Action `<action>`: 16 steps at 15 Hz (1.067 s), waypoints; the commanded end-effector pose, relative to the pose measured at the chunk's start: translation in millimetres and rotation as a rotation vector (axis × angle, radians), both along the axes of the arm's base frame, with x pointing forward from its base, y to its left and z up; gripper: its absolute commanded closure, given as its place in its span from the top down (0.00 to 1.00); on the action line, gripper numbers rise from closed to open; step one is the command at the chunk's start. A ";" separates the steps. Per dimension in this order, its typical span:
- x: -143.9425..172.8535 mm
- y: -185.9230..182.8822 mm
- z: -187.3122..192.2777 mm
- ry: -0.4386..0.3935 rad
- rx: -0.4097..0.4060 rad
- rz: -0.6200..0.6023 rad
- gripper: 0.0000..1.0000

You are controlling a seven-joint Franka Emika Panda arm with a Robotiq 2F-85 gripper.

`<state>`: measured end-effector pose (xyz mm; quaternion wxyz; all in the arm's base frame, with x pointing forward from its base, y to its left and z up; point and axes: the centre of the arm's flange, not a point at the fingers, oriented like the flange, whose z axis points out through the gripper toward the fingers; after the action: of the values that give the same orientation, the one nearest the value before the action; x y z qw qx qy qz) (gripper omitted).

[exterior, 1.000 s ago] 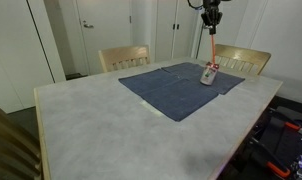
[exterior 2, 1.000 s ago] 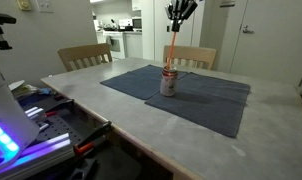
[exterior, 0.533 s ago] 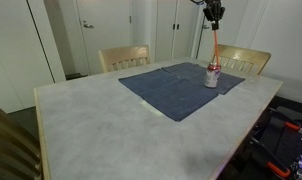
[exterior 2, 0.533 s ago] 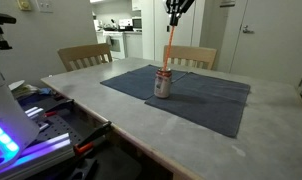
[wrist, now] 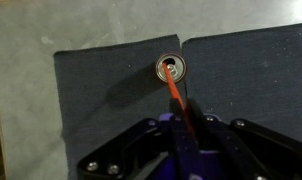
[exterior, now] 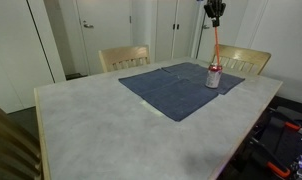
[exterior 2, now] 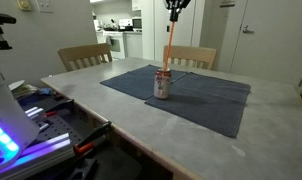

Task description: Remove the straw from the can and put it on the table

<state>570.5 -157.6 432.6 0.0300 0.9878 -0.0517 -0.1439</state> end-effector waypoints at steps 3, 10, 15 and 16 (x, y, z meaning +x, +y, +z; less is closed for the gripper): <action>-10.2 7.9 25.0 -0.009 -0.056 0.011 0.02; -17.7 16.9 53.4 -0.030 -0.102 0.026 0.02; -23.0 28.6 70.4 -0.055 -0.113 0.043 0.02; -23.5 31.2 72.8 -0.063 -0.105 0.050 0.02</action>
<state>557.0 -136.5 496.7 0.0783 0.9900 -0.0404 -0.1102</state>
